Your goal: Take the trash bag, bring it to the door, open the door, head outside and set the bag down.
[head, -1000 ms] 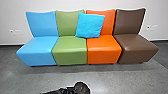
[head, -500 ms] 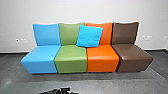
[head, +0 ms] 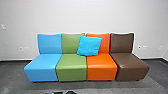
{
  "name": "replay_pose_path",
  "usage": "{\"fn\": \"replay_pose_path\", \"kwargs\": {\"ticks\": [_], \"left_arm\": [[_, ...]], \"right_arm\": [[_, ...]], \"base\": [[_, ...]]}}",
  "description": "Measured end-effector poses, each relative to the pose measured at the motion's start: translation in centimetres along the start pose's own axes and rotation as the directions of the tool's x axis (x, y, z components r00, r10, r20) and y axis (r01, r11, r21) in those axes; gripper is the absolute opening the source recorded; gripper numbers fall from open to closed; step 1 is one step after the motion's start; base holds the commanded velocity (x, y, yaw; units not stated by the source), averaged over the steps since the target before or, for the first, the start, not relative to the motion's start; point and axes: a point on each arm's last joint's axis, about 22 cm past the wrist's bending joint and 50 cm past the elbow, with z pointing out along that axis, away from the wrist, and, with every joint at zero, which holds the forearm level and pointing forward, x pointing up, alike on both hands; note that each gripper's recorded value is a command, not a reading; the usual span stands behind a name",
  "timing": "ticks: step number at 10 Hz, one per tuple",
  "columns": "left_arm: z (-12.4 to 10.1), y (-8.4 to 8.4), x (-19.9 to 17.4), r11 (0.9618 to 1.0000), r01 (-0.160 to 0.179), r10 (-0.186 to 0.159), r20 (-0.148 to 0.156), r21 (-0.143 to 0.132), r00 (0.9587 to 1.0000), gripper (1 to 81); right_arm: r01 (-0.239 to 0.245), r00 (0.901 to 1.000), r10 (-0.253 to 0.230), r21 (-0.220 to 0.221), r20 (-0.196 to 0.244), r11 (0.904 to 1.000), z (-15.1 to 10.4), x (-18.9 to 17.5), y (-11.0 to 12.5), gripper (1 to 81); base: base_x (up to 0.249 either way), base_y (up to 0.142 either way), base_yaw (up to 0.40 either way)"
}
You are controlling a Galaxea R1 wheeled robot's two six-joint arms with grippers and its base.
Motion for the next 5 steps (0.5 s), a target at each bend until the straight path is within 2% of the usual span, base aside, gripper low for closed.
{"fn": "replay_pose_path", "kwargs": {"ticks": [1,3,5], "left_arm": [[-2.1,-0.2,-0.8,1.0000,0.002,-0.002,-0.003,0.005,1.0000,1.0],[-6.2,0.3,-3.1,1.0000,0.001,-0.001,0.003,-0.001,1.0000,1.0],[-11.0,1.2,-4.1,0.9998,-0.019,0.018,-0.017,-0.011,0.9997,1.0]], "right_arm": [[0.008,0.9999,-0.008,0.004,-0.007,1.0000,-0.4,-0.4,-0.8,81.1],[0.008,1.0000,-0.008,0.009,0.003,0.9999,-1.0,-2.7,-2.1,81.1],[0.016,0.9998,-0.016,-0.006,-0.011,0.9999,-2.1,-3.7,-2.5,81.1]], "base": [[0.000,0.000,0.000],[0.000,0.000,0.000],[0.000,0.000,0.000]]}}
